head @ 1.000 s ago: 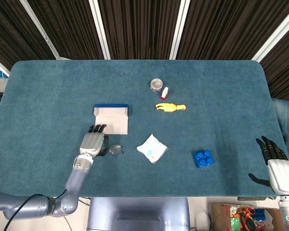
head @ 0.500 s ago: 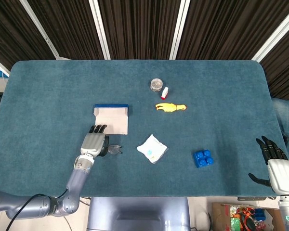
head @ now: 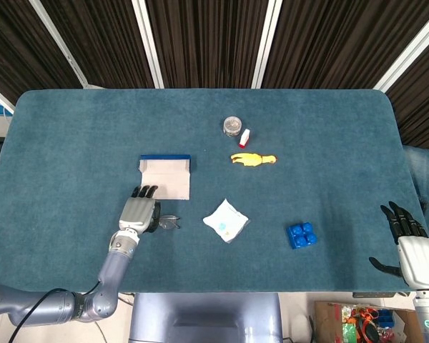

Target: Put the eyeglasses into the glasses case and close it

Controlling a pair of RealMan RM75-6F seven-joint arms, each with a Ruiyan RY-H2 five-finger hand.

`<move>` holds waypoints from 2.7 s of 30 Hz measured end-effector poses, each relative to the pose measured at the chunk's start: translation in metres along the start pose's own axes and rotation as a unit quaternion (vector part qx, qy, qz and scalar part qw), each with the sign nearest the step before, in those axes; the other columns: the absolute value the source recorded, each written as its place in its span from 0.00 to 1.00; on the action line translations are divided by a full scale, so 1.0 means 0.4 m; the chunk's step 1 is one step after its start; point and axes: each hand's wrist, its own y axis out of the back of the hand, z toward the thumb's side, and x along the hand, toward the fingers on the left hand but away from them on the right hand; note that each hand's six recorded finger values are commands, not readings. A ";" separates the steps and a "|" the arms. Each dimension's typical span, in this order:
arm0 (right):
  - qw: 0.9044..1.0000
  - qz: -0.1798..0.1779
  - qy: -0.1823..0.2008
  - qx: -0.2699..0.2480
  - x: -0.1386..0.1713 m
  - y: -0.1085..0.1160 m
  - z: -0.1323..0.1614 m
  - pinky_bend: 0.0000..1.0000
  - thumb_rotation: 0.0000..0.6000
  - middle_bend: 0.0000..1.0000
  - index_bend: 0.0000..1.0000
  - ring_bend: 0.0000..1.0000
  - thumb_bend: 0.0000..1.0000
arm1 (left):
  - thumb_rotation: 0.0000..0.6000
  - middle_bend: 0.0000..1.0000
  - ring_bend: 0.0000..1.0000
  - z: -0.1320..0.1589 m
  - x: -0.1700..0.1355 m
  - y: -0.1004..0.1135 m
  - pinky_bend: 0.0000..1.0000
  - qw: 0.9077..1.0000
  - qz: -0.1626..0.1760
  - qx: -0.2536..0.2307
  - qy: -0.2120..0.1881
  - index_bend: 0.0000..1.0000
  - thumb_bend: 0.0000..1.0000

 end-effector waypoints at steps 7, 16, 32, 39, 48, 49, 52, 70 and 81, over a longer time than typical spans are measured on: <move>1.000 0.000 -0.001 0.000 -0.001 0.000 -0.001 0.19 1.00 0.00 0.01 0.08 0.02 | 1.00 0.09 0.00 -0.008 0.002 0.001 0.00 1.000 -0.001 0.004 0.006 0.59 0.40; 1.000 0.000 -0.004 -0.001 -0.001 -0.001 -0.002 0.19 1.00 0.00 0.01 0.08 0.03 | 1.00 0.09 0.00 -0.012 0.002 0.011 0.00 1.000 0.003 0.005 0.011 0.61 0.41; 1.000 0.005 -0.007 -0.009 -0.001 -0.002 -0.002 0.19 1.00 0.00 0.01 0.08 0.03 | 1.00 0.09 0.00 0.015 0.048 0.101 0.00 0.998 0.040 0.027 0.037 0.63 0.42; 1.000 0.005 -0.010 -0.011 -0.001 -0.003 -0.003 0.19 1.00 0.00 0.01 0.08 0.03 | 1.00 0.07 0.00 0.030 0.107 0.149 0.00 0.994 0.068 0.057 0.068 0.63 0.42; 1.000 0.008 -0.012 -0.014 -0.001 -0.004 -0.005 0.19 1.00 0.00 0.01 0.08 0.03 | 1.00 0.06 0.00 0.057 0.168 0.180 0.00 0.990 0.095 0.077 0.077 0.63 0.42; 1.000 0.009 -0.013 -0.015 -0.001 -0.004 -0.005 0.19 1.00 0.00 0.01 0.08 0.03 | 1.00 0.06 0.00 0.057 0.173 0.181 0.00 0.990 0.095 0.076 0.077 0.63 0.42; 1.000 0.009 -0.013 -0.016 -0.001 -0.004 -0.005 0.19 1.00 0.00 0.01 0.08 0.03 | 1.00 0.06 0.00 0.055 0.191 0.181 0.00 0.990 0.093 0.068 0.076 0.63 0.42; 0.999 0.013 -0.024 -0.026 -0.007 -0.005 -0.011 0.19 1.00 0.00 0.01 0.08 0.03 | 1.00 0.06 0.00 0.020 0.284 0.187 0.00 0.988 0.095 0.061 0.103 0.63 0.42; 0.999 0.014 -0.031 -0.029 -0.008 -0.006 -0.015 0.19 1.00 0.00 0.01 0.08 0.03 | 1.00 0.06 0.00 0.007 0.329 0.174 0.00 0.987 0.093 0.065 0.115 0.63 0.42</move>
